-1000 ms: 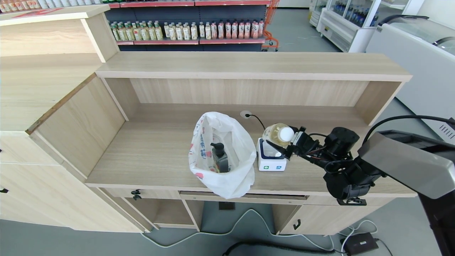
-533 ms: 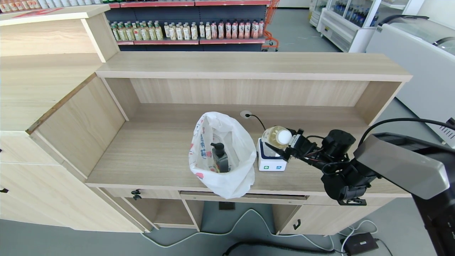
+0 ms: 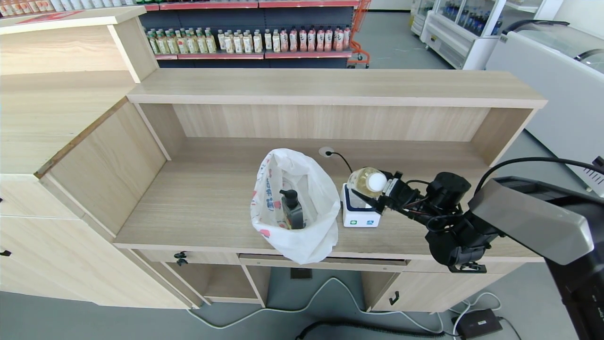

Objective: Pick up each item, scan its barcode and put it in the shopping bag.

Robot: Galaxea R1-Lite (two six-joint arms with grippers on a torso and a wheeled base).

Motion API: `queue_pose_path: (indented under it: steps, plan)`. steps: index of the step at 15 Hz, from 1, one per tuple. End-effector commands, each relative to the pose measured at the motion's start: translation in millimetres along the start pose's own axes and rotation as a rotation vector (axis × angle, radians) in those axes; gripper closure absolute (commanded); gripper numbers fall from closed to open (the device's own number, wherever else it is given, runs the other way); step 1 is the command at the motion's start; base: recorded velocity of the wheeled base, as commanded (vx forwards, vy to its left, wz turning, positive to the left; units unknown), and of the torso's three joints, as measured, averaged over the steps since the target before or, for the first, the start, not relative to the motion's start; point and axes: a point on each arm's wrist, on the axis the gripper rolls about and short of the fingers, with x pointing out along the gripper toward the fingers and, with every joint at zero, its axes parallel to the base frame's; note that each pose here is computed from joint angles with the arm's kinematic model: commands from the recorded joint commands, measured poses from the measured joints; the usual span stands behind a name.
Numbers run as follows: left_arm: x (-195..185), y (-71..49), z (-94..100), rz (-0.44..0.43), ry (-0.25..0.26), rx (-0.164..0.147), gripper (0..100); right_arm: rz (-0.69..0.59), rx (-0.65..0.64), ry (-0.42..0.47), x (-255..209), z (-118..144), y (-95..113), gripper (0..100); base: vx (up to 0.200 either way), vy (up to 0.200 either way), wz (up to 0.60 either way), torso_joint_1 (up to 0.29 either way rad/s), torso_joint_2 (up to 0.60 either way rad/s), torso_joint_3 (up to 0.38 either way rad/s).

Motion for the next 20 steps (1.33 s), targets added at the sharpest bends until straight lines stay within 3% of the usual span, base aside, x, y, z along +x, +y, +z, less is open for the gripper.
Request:
queue_pose_path:
  steps: [1, 6, 8, 11, 12, 14, 15, 20]
  plan:
    - [0, 0.0, 0.0, 0.0, 0.001, 0.0, 0, -0.001, -0.003, -0.004, 1, 1, -1, 100, 0.0, 0.0, 0.0, 0.0, 0.0, 0.0]
    - [0, 0.0, 0.0, 0.0, 0.0, 0.0, 0, -0.012, -0.007, -0.004, 1, 4, -2, 100, 0.0, 0.0, 0.0, 0.0, 0.0, 0.0]
    - [0, 0.0, 0.0, 0.0, 0.0, 0.001, 0, -0.047, 0.006, -0.024, 3, 19, -18, 100, 0.0, 0.0, 0.0, 0.0, 0.0, 0.0]
    - [0, 0.0, 0.2, 0.0, -0.002, 0.002, 0, -0.237, 0.183, 0.003, 3, 66, -54, 100, 0.0, 0.0, 0.0, 0.0, 0.0, 0.0]
    - [0, 0.0, 0.0, 0.0, 0.0, 0.0, 0, -0.27, 0.232, 0.023, 4, 76, -56, 100, 0.0, 0.0, 0.0, 0.0, 0.0, 0.0]
    - [0, 0.0, 0.0, 0.0, 0.0, 0.001, 0, -0.381, 0.499, 0.173, 1, 130, -60, 100, 0.0, 0.0, 0.0, 0.0, 0.0, 0.0]
    - [0, 0.0, 0.0, -0.002, 0.0, 0.001, 0, -0.409, 0.598, 0.208, 1, 147, -61, 100, 0.0, 0.0, 0.0, 0.0, 0.0, 0.0]
    - [0, 0.0, 0.0, -0.002, 0.001, 0.001, 0, -0.422, 0.651, 0.234, -3, 162, -63, 100, 0.0, 0.0, 0.0, 0.0, 0.0, 0.0]
